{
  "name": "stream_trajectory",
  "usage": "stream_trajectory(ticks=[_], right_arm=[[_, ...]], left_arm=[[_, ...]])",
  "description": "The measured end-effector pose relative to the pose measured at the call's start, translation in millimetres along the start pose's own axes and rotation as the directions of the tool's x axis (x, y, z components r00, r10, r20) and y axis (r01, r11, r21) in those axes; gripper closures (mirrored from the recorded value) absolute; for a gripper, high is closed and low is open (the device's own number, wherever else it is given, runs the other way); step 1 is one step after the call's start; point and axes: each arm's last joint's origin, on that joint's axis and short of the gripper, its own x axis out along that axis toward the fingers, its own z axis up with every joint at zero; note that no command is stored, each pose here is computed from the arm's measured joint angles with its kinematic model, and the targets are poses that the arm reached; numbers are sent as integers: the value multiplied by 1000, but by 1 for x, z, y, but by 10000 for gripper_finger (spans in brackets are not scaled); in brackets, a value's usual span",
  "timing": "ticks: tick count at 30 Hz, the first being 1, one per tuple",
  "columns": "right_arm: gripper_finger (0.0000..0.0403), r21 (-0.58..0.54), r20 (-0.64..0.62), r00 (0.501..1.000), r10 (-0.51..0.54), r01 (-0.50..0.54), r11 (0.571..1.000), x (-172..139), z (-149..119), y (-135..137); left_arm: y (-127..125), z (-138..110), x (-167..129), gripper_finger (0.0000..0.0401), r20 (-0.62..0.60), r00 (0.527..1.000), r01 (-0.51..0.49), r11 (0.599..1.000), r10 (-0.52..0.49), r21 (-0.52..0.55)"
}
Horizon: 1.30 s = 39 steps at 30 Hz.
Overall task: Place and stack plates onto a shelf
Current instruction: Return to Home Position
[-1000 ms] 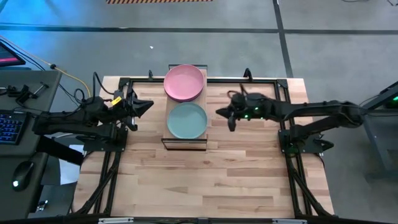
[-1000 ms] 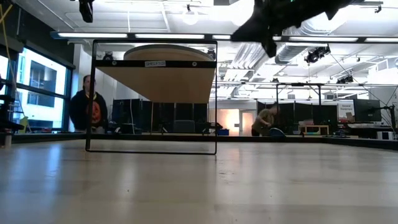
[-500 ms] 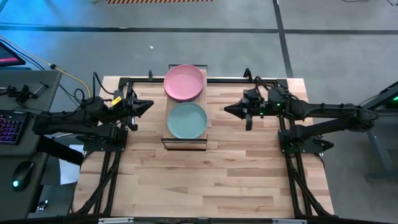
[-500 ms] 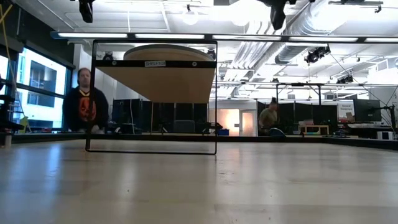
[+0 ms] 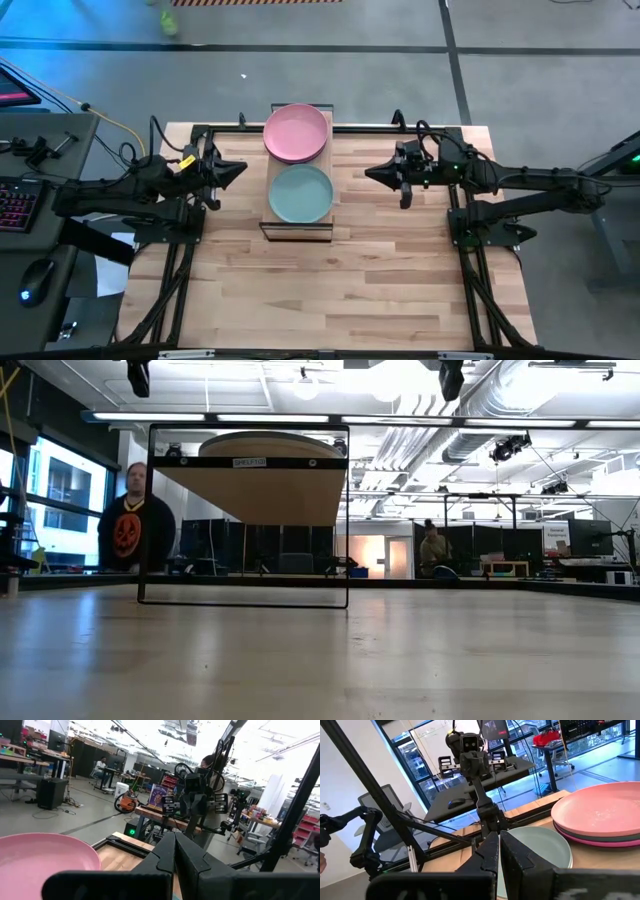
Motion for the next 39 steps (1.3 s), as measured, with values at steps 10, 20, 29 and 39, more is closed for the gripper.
stream_trajectory(ticks=[10, 20, 29, 39], right_arm=[[403, 29, 1, 1000, -2, 2, 1000, 0, 0, 0], [403, 91, -8, 1000, -5, 6, 996, 0, -1, -1], [403, 115, -28, 999, -19, 22, 993, 0, -3, -2], [403, 118, -46, 999, -24, 30, 993, 0, -5, -2]], left_arm=[[3, -7, -4, 401, 31, 999, 14, 1000, -15, 18], [15, -68, -9, 401, 94, 993, 70, 997, -67, -29], [23, -77, -30, 401, 26, 998, 48, 998, -49, 29], [32, -95, -45, 401, 62, 996, 69, 998, -68, -11]])
